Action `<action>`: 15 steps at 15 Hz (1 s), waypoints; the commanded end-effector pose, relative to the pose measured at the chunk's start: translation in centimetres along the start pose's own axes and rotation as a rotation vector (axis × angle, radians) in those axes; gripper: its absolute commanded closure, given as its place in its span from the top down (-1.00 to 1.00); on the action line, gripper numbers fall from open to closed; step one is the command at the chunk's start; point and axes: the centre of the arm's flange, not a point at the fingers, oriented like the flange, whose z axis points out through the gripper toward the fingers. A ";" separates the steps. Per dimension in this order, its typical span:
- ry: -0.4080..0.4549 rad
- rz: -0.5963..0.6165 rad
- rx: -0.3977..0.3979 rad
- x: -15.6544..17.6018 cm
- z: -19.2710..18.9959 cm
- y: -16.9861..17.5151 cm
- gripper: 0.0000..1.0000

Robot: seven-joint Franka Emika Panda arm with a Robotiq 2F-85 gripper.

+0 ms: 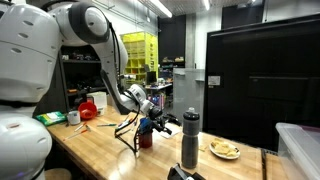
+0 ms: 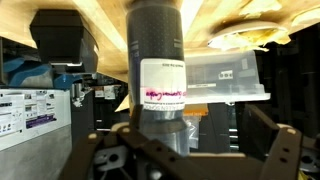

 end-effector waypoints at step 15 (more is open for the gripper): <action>0.136 0.073 -0.002 -0.1 3.0 -0.1 1.00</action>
